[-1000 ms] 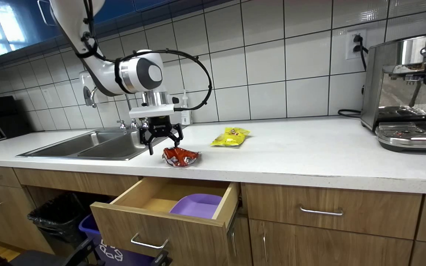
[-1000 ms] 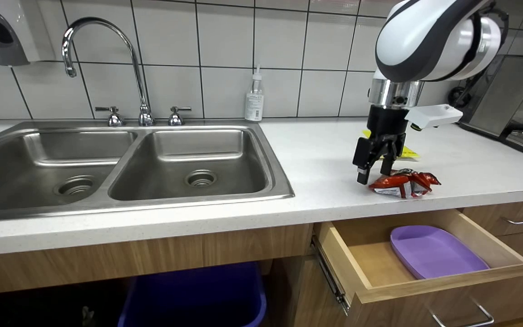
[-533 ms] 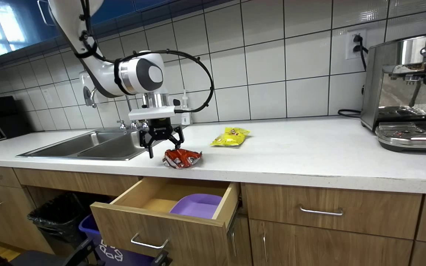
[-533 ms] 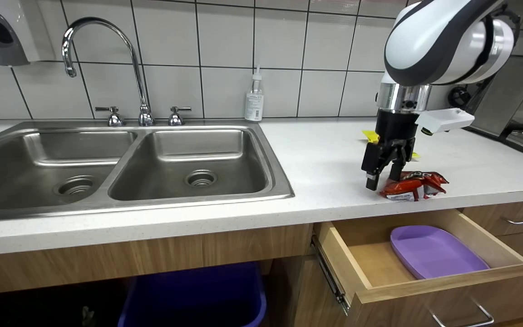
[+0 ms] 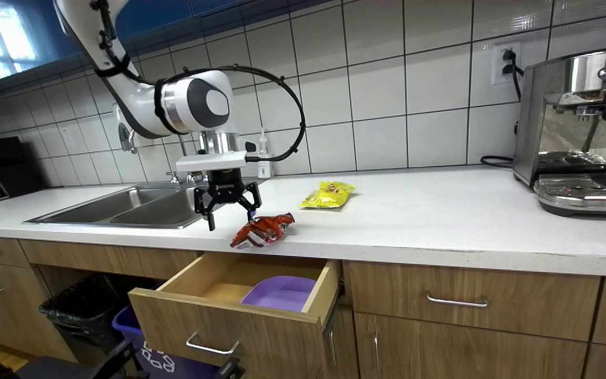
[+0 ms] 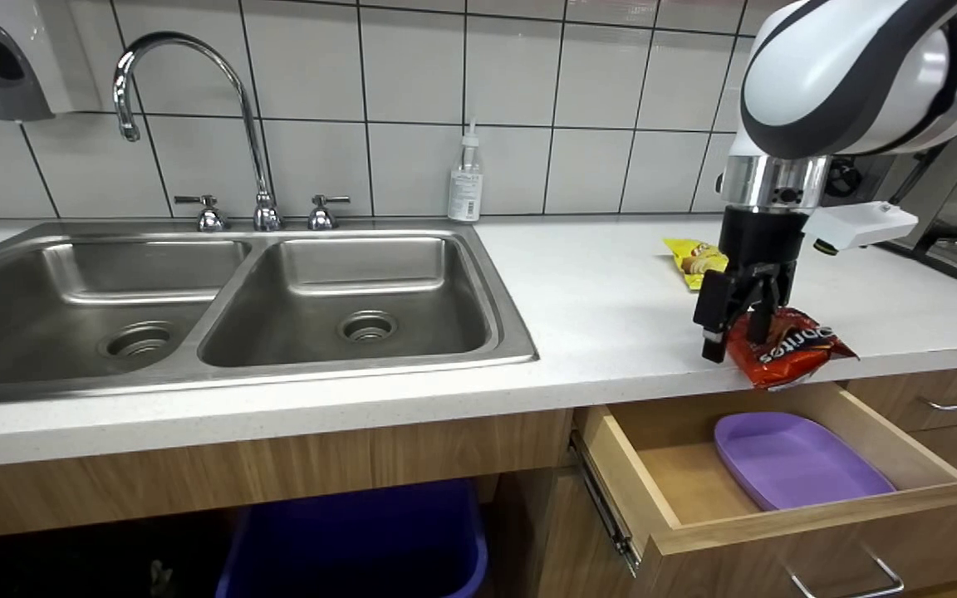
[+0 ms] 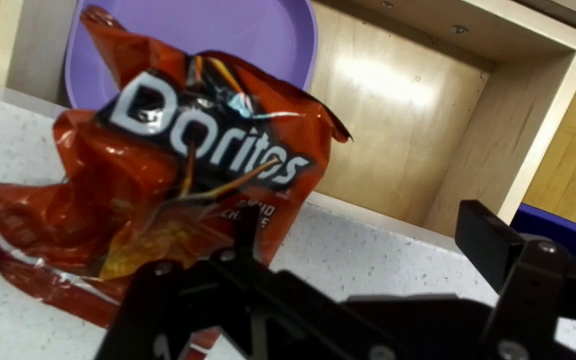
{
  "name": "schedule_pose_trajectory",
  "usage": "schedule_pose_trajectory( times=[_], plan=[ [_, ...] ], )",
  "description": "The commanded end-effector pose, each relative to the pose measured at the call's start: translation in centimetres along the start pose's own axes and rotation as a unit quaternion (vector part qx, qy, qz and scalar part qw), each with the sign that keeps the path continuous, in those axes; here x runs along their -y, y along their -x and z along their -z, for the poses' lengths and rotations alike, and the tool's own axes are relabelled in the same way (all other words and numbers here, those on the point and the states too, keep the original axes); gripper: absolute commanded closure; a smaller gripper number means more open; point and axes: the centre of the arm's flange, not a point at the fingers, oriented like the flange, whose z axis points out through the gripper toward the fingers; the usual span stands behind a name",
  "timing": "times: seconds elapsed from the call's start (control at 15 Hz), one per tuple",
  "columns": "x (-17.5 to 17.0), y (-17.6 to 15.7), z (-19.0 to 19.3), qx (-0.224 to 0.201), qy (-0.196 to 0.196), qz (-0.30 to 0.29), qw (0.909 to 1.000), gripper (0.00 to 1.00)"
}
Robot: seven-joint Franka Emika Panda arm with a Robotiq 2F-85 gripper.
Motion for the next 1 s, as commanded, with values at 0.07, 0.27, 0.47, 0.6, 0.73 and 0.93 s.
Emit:
schedule_pose_trajectory(
  times=[0.07,0.27,0.47,0.6,0.73,0.93],
  plan=[
    [-0.5,3.3,1.2,-0.004,-0.002,-0.005,1.0000,0.00],
    [-0.5,4.3,1.2,-0.001,-0.002,-0.009,1.0000,0.00],
    [-0.1,5.1,1.3,0.000,-0.001,-0.007,1.0000,0.00],
    [0.1,5.3,1.5,-0.002,-0.001,-0.008,1.0000,0.00],
    [0.0,5.3,1.9,-0.006,-0.001,-0.012,0.9999,0.00],
    [-0.4,4.9,2.6,-0.015,0.000,-0.018,0.9997,0.00]
  ],
)
